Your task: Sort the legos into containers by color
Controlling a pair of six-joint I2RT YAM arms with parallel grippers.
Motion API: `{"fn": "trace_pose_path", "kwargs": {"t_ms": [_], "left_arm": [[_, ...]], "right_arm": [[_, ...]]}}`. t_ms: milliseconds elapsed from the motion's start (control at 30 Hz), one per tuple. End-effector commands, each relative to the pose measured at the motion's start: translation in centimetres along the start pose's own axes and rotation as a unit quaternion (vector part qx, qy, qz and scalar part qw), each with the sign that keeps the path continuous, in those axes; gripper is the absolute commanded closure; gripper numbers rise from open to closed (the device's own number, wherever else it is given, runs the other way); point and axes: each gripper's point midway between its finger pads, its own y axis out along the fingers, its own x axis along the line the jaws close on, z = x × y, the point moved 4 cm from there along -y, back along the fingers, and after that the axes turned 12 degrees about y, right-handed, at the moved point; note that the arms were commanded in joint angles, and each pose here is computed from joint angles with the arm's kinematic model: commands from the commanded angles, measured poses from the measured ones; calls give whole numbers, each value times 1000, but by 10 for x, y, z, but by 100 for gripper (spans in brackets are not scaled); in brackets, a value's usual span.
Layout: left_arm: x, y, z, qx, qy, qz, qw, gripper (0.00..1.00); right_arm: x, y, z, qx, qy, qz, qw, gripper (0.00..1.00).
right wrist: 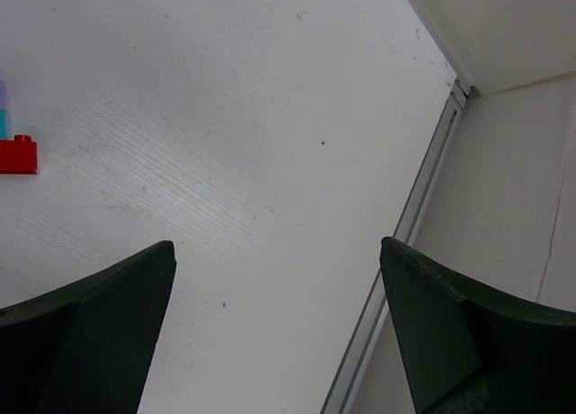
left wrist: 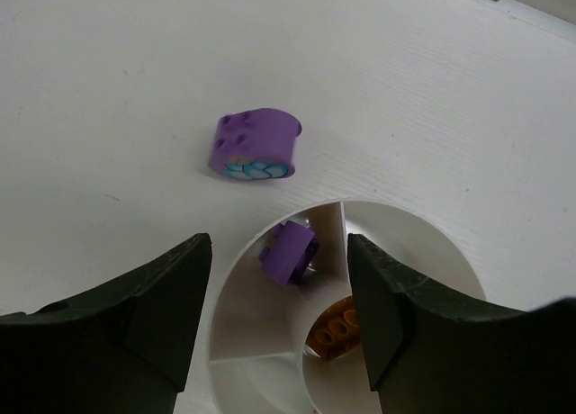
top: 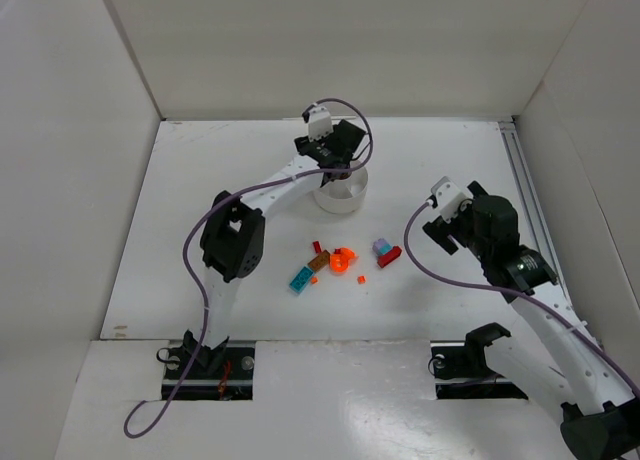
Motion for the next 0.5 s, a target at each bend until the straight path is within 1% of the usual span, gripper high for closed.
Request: {"fn": "trace_pose_path", "kwargs": {"t_ms": [0, 67, 100, 167, 200, 233, 267, 300, 333, 367, 433, 467], "left_arm": [[8, -26, -33, -25, -23, 26, 999, 42], [15, -29, -41, -19, -34, 41, 998, 42], [27, -21, -37, -10, -33, 30, 999, 42], [41, -22, -46, -18, -51, 30, 998, 42], [49, -15, -55, -28, -65, 35, 997, 42], [58, -9, -46, -22, -37, 39, 998, 39], [68, -3, -52, -26, -43, 64, 997, 35], [62, -9, -61, -37, -46, 92, 994, 35], [75, 4, -57, -33, -38, 103, 993, 31], [79, 11, -58, -35, -13, 122, 992, 27], [93, 23, -65, -27, -19, 146, 989, 26], [95, 29, -71, -28, -24, 151, 988, 22]], "right_arm": [[-8, -8, -17, -33, 18, 10, 999, 1], [-8, -8, -17, -33, 18, 10, 999, 1], [-7, -10, -18, -39, 19, 7, 999, 1], [-7, -10, -18, -39, 19, 7, 999, 1], [-7, -10, -18, -39, 19, 7, 999, 1], [-8, -10, -20, -44, 19, 9, 999, 1], [-8, -10, -20, -44, 19, 9, 999, 1], [-8, -10, -20, -44, 19, 9, 999, 1], [-8, -10, -20, -44, 19, 9, 999, 1], [-7, -8, -19, -39, 19, 7, 999, 1], [-8, -8, -19, -39, 14, 7, 999, 1], [-8, -8, -19, -39, 14, 7, 999, 1]]}}
